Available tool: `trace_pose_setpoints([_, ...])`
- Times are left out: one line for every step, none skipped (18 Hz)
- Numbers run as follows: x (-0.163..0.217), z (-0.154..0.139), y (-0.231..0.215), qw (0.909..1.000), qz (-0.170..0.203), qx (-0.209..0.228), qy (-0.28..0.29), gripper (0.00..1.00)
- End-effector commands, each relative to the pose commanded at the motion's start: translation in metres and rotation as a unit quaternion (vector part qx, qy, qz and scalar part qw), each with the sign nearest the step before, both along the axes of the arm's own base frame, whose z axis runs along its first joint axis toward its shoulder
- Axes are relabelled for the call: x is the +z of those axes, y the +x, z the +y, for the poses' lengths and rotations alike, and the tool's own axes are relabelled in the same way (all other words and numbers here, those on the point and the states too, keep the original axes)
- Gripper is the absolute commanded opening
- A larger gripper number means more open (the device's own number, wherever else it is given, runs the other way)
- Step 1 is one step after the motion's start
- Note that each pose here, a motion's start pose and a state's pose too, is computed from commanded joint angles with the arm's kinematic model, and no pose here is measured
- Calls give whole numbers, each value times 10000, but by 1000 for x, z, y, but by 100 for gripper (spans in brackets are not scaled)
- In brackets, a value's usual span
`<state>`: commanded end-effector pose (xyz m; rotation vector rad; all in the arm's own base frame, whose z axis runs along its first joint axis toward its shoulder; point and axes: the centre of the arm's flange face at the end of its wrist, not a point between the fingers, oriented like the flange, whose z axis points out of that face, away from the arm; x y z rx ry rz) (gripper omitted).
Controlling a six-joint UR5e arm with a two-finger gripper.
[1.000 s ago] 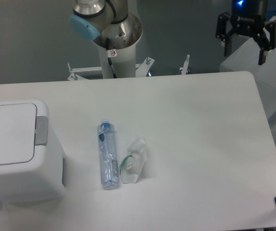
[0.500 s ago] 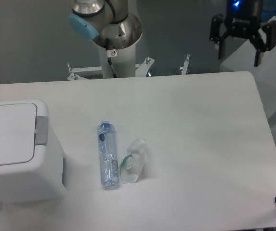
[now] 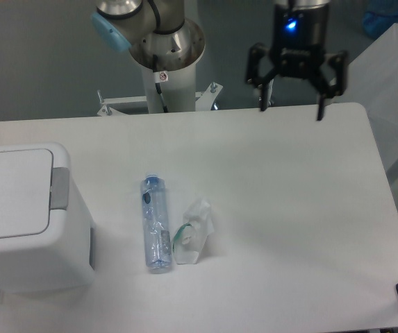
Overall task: Open the trash can
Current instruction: 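Move the open gripper across the table toward the white trash can lid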
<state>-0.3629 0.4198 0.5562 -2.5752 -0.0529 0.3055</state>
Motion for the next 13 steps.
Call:
trace_pose_setpoints([0, 10, 8, 9999, -75, 106, 102, 100])
trace_pose_setpoints([-2, 22, 16, 9995, -159, 176, 193, 100])
trace_pose_setpoints([-2, 36, 30, 9990, -246, 222, 302, 100])
trace_pose_setpoints([-6, 49, 38, 9977, -380, 367, 423, 100])
trace_pose_setpoints([-9, 62, 46, 9958, -491, 513, 575, 100])
trace_pose_setpoints([-11, 76, 56, 9939, -582, 602, 723, 100])
trace_pose_setpoints([-13, 86, 63, 9914, -684, 718, 849, 100])
trace_pose_setpoints([-15, 92, 69, 9887, -822, 850, 921, 100])
trace_pose_setpoints([-18, 99, 77, 9867, -957, 921, 935, 100])
trace_pose_setpoints([-21, 105, 85, 9853, -1062, 956, 936, 100])
trace_pose_setpoints([-22, 110, 92, 9841, -1143, 979, 944, 100])
trace_pose_setpoints([-25, 115, 97, 9825, -1245, 1022, 939, 100])
trace_pose_setpoints([-27, 119, 103, 9799, -1363, 1100, 951, 100])
